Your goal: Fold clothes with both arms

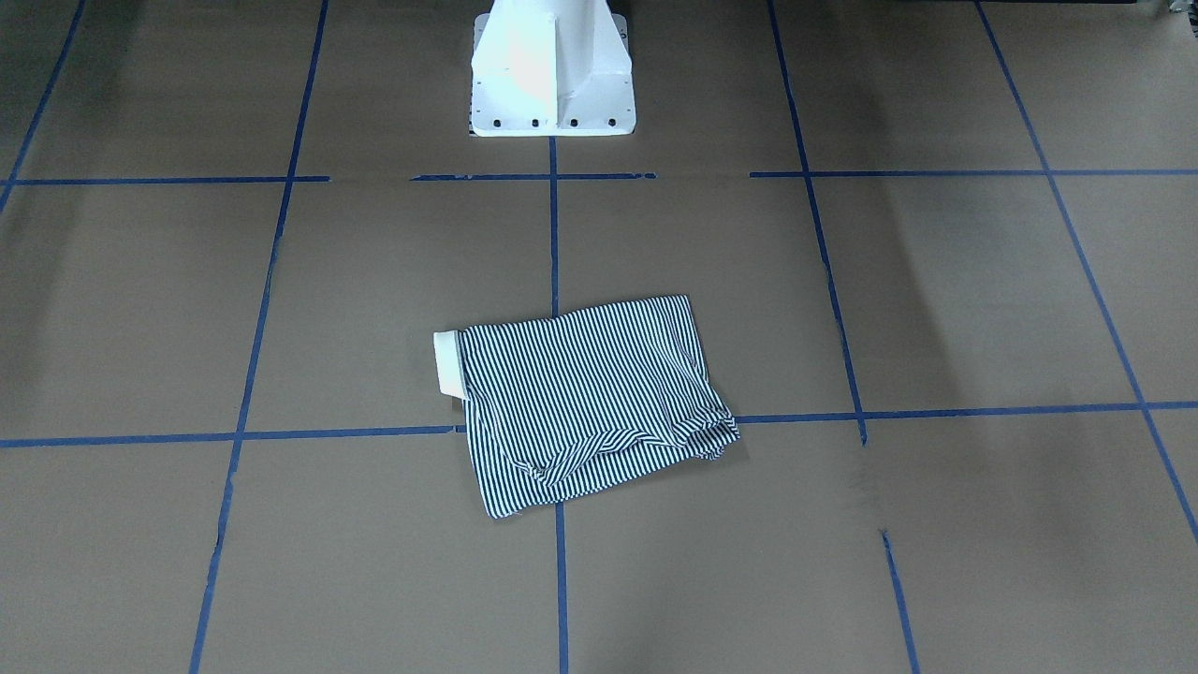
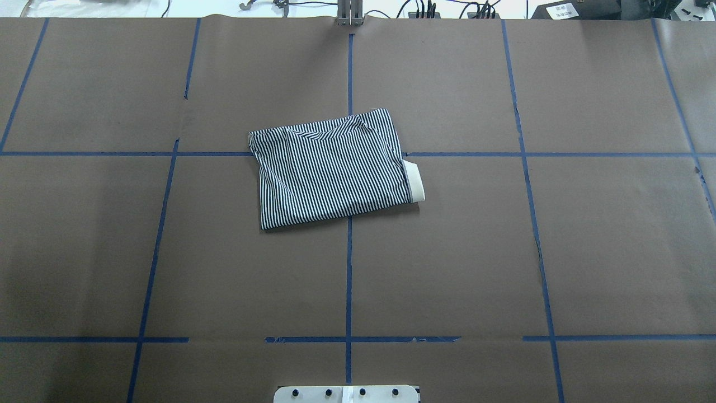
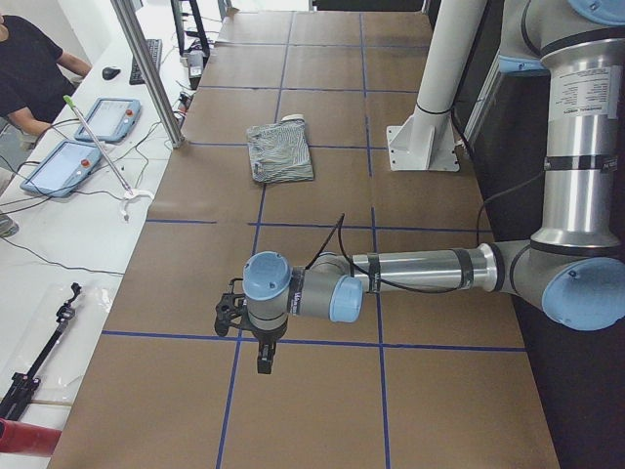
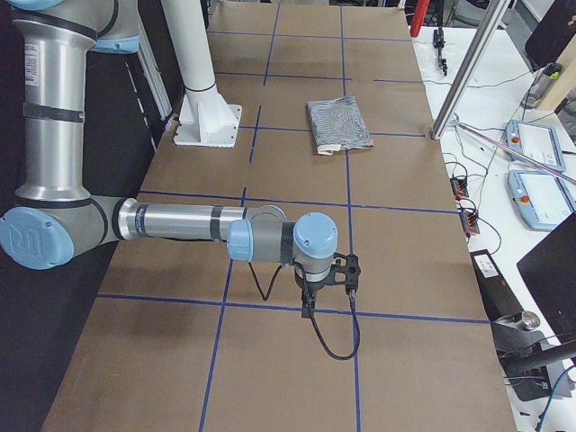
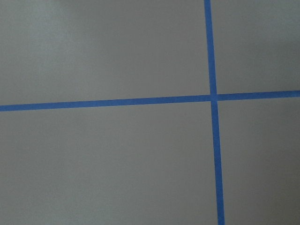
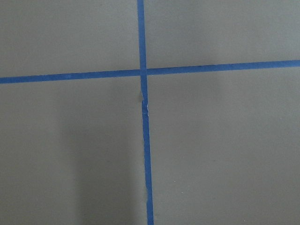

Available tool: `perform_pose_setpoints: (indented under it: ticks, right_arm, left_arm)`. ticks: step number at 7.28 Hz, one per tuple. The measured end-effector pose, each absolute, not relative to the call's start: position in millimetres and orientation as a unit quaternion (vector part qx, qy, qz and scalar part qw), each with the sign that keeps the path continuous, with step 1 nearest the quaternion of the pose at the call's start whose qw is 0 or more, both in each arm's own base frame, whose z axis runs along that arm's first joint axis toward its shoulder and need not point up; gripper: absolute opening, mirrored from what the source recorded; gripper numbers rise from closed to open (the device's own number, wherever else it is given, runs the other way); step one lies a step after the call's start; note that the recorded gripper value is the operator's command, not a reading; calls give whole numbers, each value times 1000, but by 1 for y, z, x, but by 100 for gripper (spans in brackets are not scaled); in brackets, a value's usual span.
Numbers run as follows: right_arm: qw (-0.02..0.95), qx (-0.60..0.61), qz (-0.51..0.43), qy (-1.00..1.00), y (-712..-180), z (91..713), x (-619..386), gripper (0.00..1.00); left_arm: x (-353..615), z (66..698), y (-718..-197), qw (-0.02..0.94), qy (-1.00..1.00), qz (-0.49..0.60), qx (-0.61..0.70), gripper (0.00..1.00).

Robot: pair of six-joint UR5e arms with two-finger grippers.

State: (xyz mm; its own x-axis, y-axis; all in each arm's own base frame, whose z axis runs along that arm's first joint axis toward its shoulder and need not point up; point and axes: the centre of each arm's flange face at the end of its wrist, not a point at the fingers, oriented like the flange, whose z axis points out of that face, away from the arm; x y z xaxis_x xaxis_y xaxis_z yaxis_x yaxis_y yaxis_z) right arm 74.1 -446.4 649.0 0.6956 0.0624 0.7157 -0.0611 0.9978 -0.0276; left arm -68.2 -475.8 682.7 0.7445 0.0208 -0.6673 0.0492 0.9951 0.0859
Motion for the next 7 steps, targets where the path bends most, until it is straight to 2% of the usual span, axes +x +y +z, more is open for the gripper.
perform_pose_setpoints:
  ticks: [7]
  right_arm:
    - [920, 0, 34, -390, -447, 648, 74, 100]
  left_arm:
    - [-67, 683, -475, 930, 364, -9, 47, 100]
